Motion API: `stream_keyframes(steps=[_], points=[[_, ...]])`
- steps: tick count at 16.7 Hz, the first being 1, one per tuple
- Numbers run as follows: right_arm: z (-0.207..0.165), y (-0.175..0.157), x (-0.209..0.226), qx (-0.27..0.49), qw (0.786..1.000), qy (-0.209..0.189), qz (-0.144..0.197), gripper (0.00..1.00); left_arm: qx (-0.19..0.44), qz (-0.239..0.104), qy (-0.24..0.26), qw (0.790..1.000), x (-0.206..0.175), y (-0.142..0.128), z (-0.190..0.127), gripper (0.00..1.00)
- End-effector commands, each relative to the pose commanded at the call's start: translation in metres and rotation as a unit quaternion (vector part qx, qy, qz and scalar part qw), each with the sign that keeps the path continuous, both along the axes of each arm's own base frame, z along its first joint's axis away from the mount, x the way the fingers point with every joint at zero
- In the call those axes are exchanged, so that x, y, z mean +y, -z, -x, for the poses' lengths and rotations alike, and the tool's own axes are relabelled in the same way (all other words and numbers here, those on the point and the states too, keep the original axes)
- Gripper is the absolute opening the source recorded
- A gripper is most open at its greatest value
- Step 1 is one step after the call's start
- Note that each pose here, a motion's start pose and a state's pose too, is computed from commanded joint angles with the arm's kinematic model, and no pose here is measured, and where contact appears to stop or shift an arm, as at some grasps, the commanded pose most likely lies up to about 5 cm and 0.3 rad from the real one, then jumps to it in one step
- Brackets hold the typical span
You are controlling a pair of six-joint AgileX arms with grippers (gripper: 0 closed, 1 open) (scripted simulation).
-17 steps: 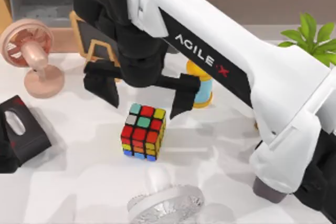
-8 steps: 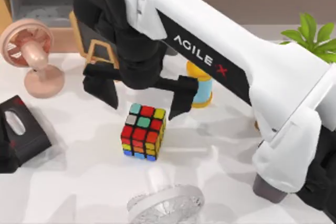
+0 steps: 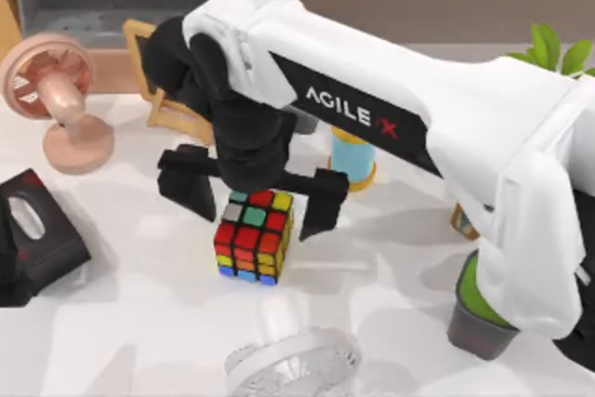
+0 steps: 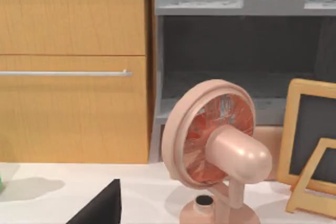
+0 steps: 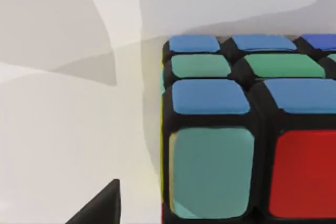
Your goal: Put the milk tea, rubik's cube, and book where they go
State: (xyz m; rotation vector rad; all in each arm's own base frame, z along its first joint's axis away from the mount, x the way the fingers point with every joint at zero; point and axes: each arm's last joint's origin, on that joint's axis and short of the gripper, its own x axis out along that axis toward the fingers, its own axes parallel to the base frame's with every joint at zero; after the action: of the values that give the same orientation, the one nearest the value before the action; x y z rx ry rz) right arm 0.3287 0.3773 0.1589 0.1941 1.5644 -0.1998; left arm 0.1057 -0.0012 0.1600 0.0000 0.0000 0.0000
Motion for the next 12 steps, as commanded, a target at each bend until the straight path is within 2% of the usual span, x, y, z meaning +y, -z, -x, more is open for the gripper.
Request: stream_keyframes(steps=[6, 12], points=[[0.0007, 0.0051, -0.0003, -0.001, 1.0, 0.0, -0.002, 1.0, 0.0, 0.0, 0.0, 1.0, 0.0, 0.0, 0.0, 1.0], [0.0007, 0.0051, -0.0003, -0.001, 1.0, 0.0, -0.002, 0.55, 0.0, 0.0, 0.0, 1.0, 0.0, 0.0, 0.0, 1.0]])
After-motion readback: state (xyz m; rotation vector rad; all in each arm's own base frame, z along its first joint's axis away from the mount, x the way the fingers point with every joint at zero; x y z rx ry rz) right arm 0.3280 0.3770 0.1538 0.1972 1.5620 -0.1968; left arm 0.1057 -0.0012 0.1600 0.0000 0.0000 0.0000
